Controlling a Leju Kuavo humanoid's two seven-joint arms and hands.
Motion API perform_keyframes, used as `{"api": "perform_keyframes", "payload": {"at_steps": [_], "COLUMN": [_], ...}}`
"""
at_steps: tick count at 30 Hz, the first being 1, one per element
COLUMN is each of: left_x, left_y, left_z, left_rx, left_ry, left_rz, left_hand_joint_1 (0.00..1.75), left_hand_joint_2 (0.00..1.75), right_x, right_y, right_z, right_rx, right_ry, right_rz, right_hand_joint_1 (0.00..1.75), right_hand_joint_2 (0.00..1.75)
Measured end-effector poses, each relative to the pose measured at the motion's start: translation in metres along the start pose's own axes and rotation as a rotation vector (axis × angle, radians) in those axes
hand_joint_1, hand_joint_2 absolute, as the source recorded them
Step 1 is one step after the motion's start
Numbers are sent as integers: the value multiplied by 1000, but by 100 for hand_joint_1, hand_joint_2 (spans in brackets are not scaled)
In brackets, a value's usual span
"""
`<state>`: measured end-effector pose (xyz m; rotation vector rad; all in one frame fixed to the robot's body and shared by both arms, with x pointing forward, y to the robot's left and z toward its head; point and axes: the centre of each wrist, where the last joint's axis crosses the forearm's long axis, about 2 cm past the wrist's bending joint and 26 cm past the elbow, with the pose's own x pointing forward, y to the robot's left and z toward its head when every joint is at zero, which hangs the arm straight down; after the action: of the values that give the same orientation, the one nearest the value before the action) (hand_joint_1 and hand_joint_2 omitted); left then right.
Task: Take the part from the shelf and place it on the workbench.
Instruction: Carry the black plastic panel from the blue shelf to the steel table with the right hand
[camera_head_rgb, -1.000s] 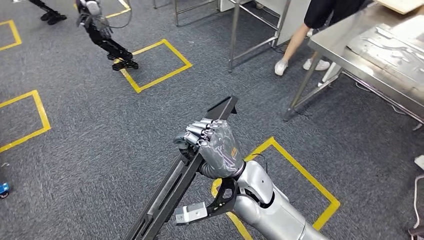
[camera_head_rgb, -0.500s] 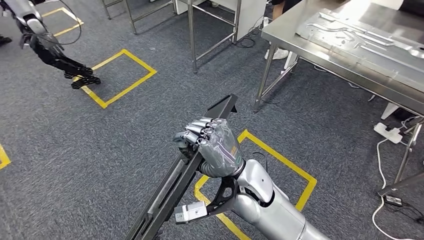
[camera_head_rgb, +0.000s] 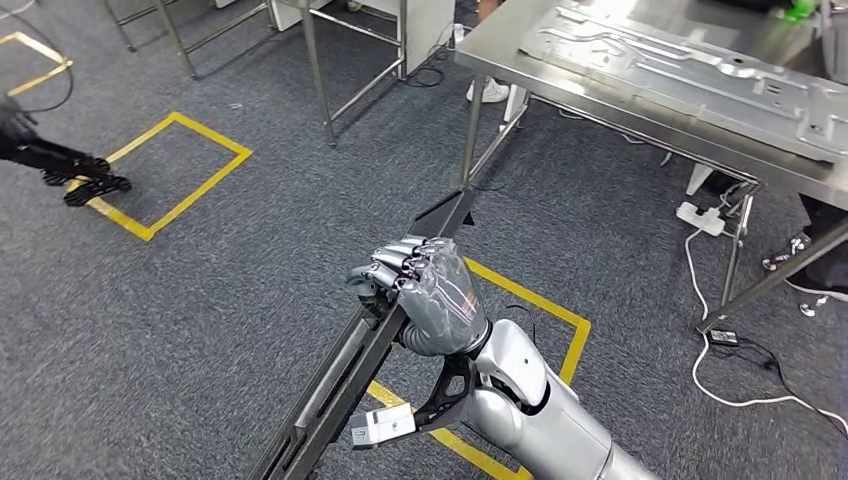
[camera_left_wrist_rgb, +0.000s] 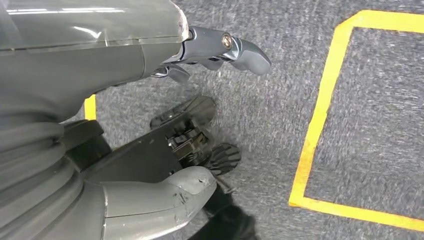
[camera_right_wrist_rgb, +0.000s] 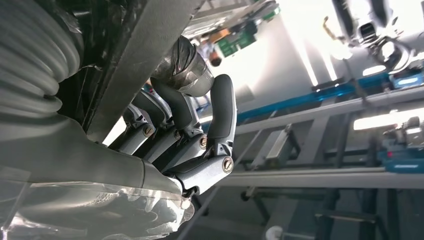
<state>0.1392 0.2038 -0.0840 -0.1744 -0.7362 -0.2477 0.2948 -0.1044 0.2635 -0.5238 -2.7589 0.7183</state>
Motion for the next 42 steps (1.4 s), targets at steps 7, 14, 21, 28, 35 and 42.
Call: {"api": "perform_keyframes", "payload": {"at_steps": [7, 14, 21, 28, 35, 42], "left_x": [1, -1, 0, -1, 0, -1], "left_y": [0, 0, -1, -1, -1, -1], "left_z": [-1, 1, 0, 0, 0, 1], "left_rx": [0, 1, 1, 4, 8, 7], "left_ry": [-4, -1, -6, -5, -11, -7], "left_rz": [-1, -1, -2, -7, -8, 3], "left_hand_joint_1": [0, 0, 0, 0, 0, 0], "left_hand_joint_2": [175, 175, 175, 175, 175, 175], "right_x": [0, 1, 1, 0, -1, -1], "right_y": [-1, 0, 0, 1, 1, 3], "right_z": [-1, 0, 0, 1, 0, -1], "right_rx": [-4, -3, -3, 4, 6, 8], "right_ry": [-4, -1, 0, 2, 0, 3], "right_rz": [1, -1, -1, 1, 5, 4], "right_hand_joint_1": [175, 175, 175, 175, 175, 175], "right_hand_joint_2": [175, 175, 175, 175, 175, 175]}}
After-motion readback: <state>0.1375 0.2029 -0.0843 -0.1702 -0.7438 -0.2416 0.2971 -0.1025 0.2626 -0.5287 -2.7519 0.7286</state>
